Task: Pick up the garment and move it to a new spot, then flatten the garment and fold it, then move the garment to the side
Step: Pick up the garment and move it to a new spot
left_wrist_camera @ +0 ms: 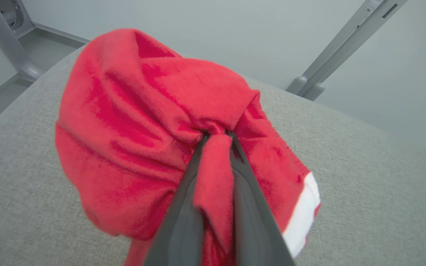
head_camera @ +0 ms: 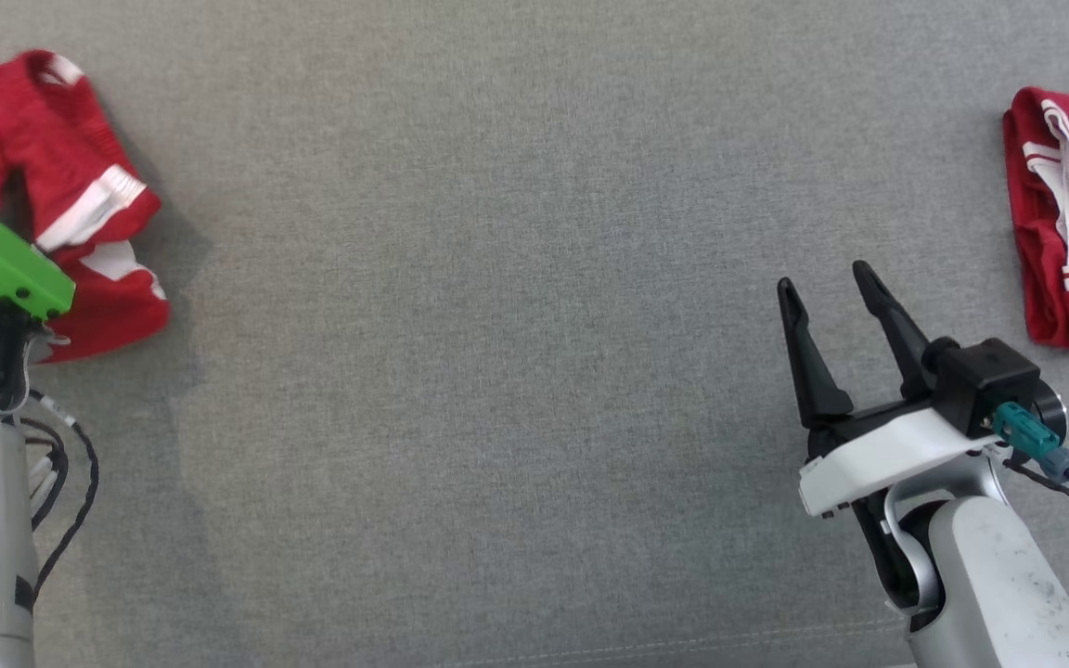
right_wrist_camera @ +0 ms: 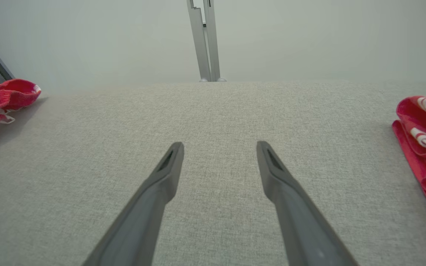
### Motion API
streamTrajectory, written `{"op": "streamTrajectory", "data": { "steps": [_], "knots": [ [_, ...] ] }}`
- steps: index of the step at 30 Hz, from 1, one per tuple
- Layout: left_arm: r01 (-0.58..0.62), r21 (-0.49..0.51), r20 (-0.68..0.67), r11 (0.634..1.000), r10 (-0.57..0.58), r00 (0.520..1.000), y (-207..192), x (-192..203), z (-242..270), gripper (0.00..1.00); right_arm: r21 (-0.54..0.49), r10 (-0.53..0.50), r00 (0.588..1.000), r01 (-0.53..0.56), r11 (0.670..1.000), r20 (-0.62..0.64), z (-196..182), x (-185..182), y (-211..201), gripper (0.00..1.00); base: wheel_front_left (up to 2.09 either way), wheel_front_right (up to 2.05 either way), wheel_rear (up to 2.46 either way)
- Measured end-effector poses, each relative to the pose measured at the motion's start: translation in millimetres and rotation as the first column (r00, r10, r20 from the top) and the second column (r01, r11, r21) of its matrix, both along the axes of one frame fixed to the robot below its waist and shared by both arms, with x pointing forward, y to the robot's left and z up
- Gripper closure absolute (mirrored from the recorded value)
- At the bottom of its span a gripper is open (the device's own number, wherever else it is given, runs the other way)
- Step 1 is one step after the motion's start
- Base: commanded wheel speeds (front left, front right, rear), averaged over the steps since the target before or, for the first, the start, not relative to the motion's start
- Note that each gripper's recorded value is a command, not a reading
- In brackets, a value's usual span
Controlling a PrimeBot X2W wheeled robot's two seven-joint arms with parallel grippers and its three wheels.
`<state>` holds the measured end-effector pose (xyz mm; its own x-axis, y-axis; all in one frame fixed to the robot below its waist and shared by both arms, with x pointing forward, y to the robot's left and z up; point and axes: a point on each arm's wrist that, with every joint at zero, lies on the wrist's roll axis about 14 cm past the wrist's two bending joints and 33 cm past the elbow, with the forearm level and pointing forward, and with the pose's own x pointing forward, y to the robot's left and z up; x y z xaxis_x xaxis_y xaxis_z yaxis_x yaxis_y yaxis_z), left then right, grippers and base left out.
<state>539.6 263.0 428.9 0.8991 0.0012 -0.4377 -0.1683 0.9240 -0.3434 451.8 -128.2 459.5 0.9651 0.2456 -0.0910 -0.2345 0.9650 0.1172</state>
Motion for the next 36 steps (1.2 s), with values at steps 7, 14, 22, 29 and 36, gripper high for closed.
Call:
{"op": "streamTrajectory", "data": {
  "steps": [7, 14, 22, 29, 36],
  "knots": [
    [0.219, -0.05, 0.328, 0.975, -0.191, 0.925, -86, 15, 128, 1.0, 0.028, -0.024, 0.998, 0.023, 0.999, 0.061, 26, -17, -3, 0.0, 0.0, 0.0, 0.0],
    [0.519, -0.069, 0.478, 0.852, -0.428, 0.767, -213, -13, 189, 1.0, 0.032, -0.093, 0.991, 0.091, 0.995, 0.092, 41, -35, -25, 0.0, 0.0, 0.0, 0.0],
    [0.733, -0.153, 0.512, 0.663, -0.581, 0.632, -320, -50, 186, 1.0, 0.022, -0.212, 0.972, 0.211, 0.977, 0.099, 47, -58, -65, 0.0, 0.0, 0.0, 0.0],
    [0.81, -0.097, 0.35, 0.578, -0.742, 0.571, -368, -72, 109, 1.0, 0.019, -0.31, 0.946, 0.31, 0.951, 0.091, 44, -77, -97, 0.0, 0.0, 0.0, 0.0],
    [0.804, 0.098, 0.094, 0.587, -0.809, 0.58, -343, -61, 10, 0.64, 0.008, -0.375, 0.925, 0.375, 0.927, 0.068, 35, -88, -116, 0.0, 0.0, 0.0, 0.0]
  ]
}}
